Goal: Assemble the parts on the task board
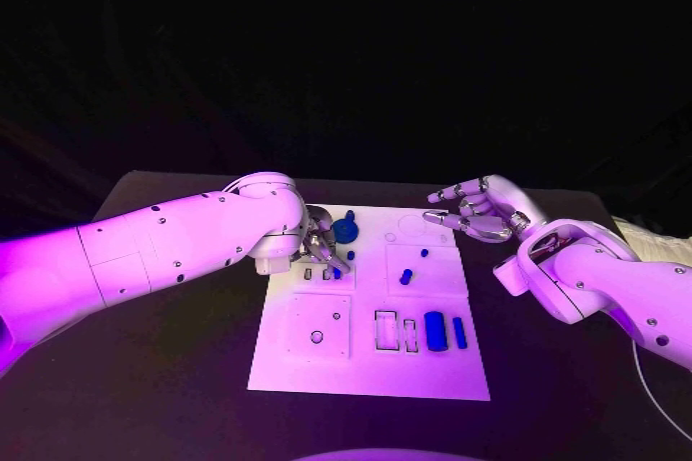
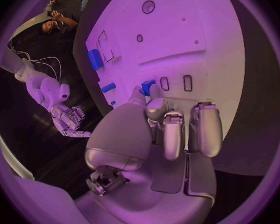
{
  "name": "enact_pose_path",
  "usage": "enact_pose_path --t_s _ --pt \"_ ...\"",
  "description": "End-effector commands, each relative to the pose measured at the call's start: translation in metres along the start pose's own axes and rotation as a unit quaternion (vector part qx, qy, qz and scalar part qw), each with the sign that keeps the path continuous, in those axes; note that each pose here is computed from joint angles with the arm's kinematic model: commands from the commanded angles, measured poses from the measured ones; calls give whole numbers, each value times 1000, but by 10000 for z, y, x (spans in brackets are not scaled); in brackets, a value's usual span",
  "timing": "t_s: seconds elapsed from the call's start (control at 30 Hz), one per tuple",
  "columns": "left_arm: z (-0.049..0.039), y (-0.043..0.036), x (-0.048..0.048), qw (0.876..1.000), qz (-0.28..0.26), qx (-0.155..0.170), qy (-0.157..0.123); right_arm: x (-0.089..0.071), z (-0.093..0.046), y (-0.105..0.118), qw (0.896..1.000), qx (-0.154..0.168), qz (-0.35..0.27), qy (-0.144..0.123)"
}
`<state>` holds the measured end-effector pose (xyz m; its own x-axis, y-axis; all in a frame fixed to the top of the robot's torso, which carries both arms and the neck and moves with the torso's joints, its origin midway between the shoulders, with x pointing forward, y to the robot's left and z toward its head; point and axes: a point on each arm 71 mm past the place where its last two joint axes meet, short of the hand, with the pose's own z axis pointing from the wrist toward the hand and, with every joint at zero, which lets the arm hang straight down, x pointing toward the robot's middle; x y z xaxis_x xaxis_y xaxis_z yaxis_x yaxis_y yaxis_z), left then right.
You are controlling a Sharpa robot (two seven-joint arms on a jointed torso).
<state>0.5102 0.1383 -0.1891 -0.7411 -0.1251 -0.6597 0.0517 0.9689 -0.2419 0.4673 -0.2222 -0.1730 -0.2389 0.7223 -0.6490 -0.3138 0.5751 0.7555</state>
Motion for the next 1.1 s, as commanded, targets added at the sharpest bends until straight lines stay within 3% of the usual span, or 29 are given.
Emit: enact_pose_path --t_s 0.03,0.43,0.8,1.1 --pt "9 -3 16 1000 10 -3 8 23 1 5 1000 -3 -3 10" --pt "-38 96 20 1000 -26 4 15 35 2 7 1000 -3 -3 13" --pt "-123 210 3 996 -83 13 -15 42 3 3 1000 -4 -2 13" --pt "-122 263 9 996 -88 8 -33 48 3 0 1000 -4 -1 14"
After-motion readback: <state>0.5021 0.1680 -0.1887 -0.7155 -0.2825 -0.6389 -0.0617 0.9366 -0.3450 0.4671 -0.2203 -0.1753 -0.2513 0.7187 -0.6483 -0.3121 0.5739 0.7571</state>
